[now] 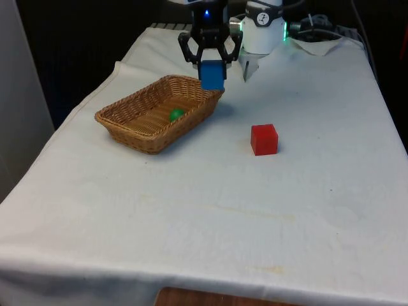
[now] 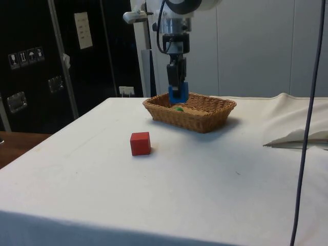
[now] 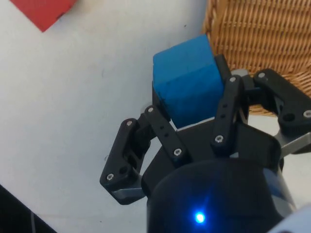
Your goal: Place all non-red objects into the basket.
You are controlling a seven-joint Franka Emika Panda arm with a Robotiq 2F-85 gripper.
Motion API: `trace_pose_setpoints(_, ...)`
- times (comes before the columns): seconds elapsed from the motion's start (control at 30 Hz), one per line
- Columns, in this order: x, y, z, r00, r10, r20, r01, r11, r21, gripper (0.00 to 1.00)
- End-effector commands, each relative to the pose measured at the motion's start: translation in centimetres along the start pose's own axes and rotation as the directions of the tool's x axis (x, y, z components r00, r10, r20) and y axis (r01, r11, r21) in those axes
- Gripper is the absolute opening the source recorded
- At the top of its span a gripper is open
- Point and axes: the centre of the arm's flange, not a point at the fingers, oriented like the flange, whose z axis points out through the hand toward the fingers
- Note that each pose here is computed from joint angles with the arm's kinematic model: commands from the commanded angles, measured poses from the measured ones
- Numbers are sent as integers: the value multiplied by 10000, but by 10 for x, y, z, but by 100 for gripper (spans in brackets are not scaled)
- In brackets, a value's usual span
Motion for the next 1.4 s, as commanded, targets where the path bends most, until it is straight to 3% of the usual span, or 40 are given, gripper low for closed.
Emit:
trace_pose_setpoints(0.0, 0, 2, 0, 10000, 39, -10, -39, 10000, -10, 0)
trace_pose_setpoints(0.23, 2, 20, 0, 9990, 458, -4, -458, 9988, -169, 0)
trace_pose_setpoints(0.27, 2, 19, -1, 9993, 384, -28, -384, 9992, -139, 0)
trace_pose_setpoints(0.6, 2, 36, -1, 9966, 816, -54, -818, 9963, -269, 0)
trace_pose_setpoints(0.87, 2, 51, 0, 9917, 1285, -49, -1286, 9909, -399, 0)
trace_pose_setpoints(0.9, 2, 48, -1, 9930, 1181, -52, -1182, 9923, -372, 0)
trace_pose_setpoints(1.07, 2, 60, 1, 9879, 1548, -58, -1549, 9868, -480, 0)
trace_pose_setpoints(1.1, 1, 58, 0, 9892, 1466, -50, -1467, 9881, -462, 0)
trace_pose_setpoints(1.27, 0, 69, 2, 9833, 1821, -42, -1820, 9817, -561, 0)
trace_pose_setpoints(1.33, 1, 71, 2, 9821, 1885, -58, -1885, 9803, -589, 0)
trace_pose_setpoints(1.37, 0, 70, 2, 9831, 1828, -20, -1827, 9815, -569, 0)
